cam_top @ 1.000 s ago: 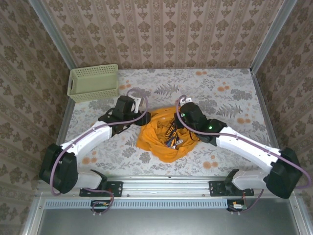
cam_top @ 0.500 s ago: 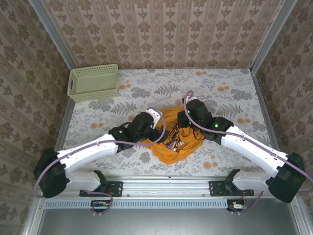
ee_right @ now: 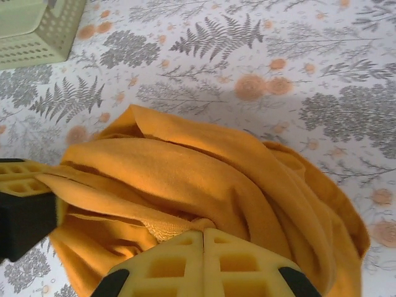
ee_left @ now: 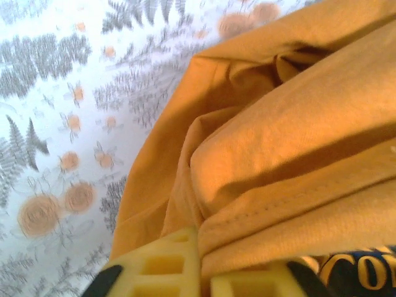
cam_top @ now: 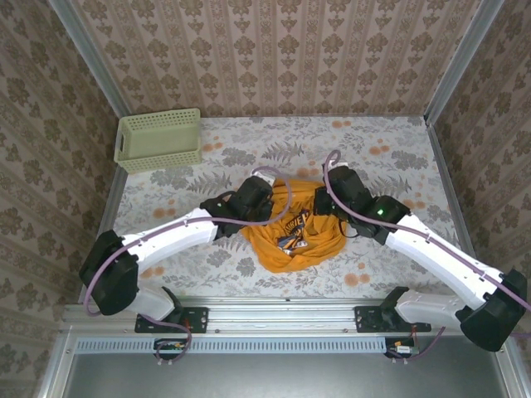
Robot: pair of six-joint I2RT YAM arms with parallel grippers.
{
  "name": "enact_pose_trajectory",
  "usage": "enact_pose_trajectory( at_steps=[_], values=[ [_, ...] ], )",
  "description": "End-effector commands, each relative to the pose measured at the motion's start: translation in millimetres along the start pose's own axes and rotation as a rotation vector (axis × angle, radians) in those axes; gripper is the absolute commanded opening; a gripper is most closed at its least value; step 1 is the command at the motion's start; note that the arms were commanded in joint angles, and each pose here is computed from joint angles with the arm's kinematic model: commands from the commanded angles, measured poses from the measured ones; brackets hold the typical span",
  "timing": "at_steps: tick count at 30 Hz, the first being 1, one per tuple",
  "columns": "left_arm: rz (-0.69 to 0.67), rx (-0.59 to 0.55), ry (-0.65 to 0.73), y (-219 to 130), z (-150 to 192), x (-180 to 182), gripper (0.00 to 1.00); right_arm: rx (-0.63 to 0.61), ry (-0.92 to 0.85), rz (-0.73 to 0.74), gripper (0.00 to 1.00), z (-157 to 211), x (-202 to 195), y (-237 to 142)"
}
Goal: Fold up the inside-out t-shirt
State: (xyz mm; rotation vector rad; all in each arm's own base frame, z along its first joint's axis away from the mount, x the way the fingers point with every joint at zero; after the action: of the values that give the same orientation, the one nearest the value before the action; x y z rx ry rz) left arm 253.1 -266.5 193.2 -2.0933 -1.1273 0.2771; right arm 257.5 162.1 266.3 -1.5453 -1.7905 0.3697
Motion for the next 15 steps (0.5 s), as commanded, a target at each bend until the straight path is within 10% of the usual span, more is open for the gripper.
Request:
enact_pose_trajectory(
  at_steps=[1,9,15],
  values=[
    [-0.022,-0.058,0.037,-22.2,-25.8,13.1,0.04,-0.068,0.002,0.024,0.00,-25.4,-2.1,-24.5],
    [0.256,-0.310,0.005,-94.4,-70.8,-5.6,0.00,-0.001,0.006,0.108,0.00,-37.0,-12.0,-9.1],
    [0.382,-0.212,-0.134,-54.5,-29.1,6.5,0.00,0.173,0.040,0.190,0.00,-21.3,-28.0,79.7]
  ],
)
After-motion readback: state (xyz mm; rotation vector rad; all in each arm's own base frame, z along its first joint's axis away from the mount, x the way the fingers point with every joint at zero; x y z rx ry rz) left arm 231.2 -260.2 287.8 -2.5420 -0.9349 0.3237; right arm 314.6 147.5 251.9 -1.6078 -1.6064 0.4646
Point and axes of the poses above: each hand's point on the last joint's axis, 136 mm out from that joint toward the fingers, its own y axis out along the fingers, its own x axis along the line the jaws close on, z = x × y, the point moved 5 cm from there along -y, back along the fingers, and after that the axes turned 10 degrees about y, right-handed, at the moved point
